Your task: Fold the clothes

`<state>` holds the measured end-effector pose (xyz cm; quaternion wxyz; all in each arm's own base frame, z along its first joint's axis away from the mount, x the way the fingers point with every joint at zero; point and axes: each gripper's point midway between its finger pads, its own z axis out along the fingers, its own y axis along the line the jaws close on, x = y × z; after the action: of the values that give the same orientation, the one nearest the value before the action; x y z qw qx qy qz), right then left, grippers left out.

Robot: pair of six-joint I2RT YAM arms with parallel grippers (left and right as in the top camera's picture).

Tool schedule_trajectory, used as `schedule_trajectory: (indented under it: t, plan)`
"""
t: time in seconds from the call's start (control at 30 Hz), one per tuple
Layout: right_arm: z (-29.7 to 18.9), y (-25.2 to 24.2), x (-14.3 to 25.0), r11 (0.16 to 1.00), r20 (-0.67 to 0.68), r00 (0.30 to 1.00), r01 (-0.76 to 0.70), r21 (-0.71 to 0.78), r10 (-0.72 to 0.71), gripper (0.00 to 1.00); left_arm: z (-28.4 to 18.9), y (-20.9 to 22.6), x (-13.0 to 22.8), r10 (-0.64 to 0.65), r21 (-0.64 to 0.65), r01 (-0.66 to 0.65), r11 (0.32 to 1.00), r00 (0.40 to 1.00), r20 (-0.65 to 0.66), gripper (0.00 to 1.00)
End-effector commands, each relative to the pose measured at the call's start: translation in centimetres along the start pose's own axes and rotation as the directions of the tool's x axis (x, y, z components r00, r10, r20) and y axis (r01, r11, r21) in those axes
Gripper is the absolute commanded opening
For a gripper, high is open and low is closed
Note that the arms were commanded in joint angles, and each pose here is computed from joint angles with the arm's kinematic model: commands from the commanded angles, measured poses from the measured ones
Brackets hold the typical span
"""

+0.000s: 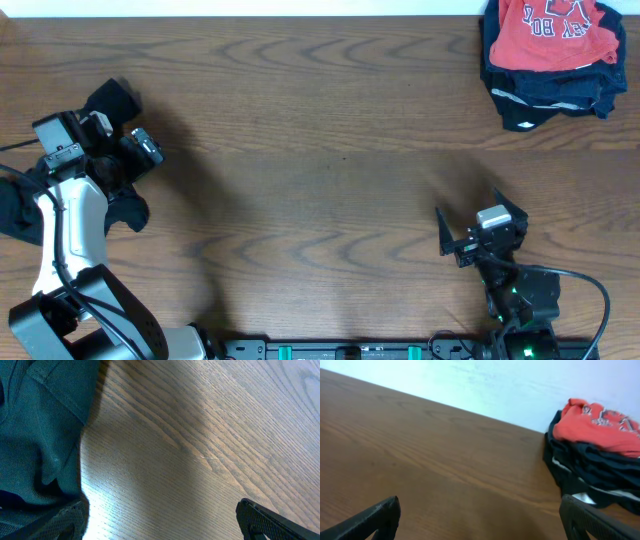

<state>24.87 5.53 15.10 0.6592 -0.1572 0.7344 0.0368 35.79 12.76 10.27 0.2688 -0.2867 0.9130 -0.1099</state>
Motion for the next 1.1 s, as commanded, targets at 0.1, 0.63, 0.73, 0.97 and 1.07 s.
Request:
schedule_trajectory:
  t: [0.1,0.63,0.73,0.97,1.07]
  plan:
    - [-0.6,-0.2,0.3,1.0,0.015,1.0,0.018,0.026,-0.018,0.99,0.3,0.2,0.0,0.007,-0.01,-0.007,1.0,1.0,-0.006,0.98]
    - [-1.0,-0.3,-0.7,0.999,0.06,0.998,0.007,0.036,-0.01,0.99,0.3,0.2,0.0,0.007,-0.01,-0.007,1.0,1.0,-0.006,0.98]
    - [-1.0,-0.3,-0.7,0.999,0.059,0.998,0.007,0.036,-0.009,0.99,0.3,0.2,0.0,0.007,-0.01,-0.007,1.0,1.0,-0.006,0.98]
    - [-1.0,-0.3,-0.7,0.999,0.06,0.998,0.007,0.036,-0.009,0.99,0.3,0.2,0.0,0.007,-0.01,-0.007,1.0,1.0,-0.006,0.98]
    - [-1.0,-0.3,-0.7,0.999,0.059,0.998,0.007,0.036,-0.009,0.99,0.3,0.2,0.0,0.007,-0.01,-0.007,1.0,1.0,-0.006,0.98]
